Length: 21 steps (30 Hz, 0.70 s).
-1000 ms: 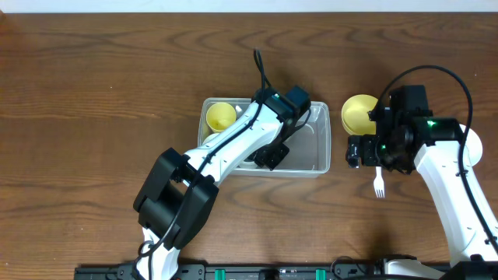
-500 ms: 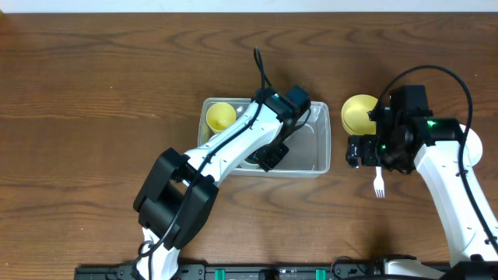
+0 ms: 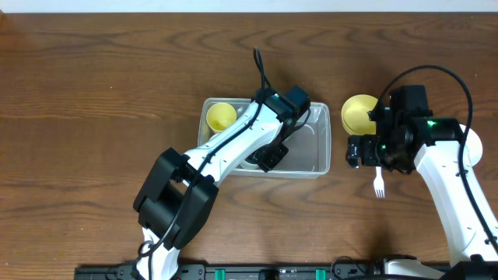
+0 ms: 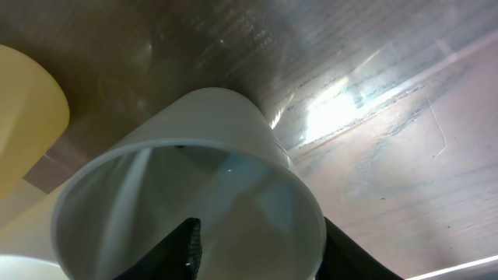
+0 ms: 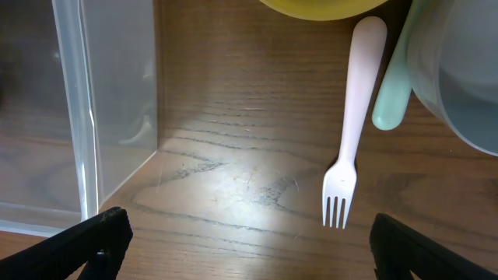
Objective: Pack container
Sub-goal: 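Carry the light blue cup into the container and release it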
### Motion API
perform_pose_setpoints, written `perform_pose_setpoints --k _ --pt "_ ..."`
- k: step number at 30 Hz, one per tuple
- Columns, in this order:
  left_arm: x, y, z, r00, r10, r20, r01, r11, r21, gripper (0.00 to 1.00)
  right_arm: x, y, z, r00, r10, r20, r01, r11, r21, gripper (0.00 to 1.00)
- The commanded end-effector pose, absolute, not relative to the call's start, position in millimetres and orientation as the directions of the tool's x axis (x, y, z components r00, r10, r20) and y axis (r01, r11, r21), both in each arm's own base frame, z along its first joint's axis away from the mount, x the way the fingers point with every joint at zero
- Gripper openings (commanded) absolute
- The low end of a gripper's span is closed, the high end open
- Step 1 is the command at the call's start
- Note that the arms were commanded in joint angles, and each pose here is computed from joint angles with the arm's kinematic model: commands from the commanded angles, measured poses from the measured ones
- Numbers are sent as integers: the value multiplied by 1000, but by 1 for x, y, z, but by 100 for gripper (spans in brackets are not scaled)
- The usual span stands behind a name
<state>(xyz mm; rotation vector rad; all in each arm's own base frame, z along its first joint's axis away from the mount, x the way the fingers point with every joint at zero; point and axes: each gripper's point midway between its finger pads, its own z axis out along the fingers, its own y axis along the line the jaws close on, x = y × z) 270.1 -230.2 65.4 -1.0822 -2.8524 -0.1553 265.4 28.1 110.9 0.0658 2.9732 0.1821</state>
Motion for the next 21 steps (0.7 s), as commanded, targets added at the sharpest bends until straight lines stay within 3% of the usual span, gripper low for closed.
perform_pose_setpoints --k 1,12,21 --pt "273 -230 84 -752 656 67 659 748 75 47 269 31 115 -984 50 -172 29 992 123 99" --pt "274 -231 134 -751 655 -83 651 756 73 48 269 31 115 -984 50 -172 29 992 123 99" --pt "280 -236 137 -748 652 -124 649 757 72 53 269 31 115 -984 50 -172 29 992 123 99"
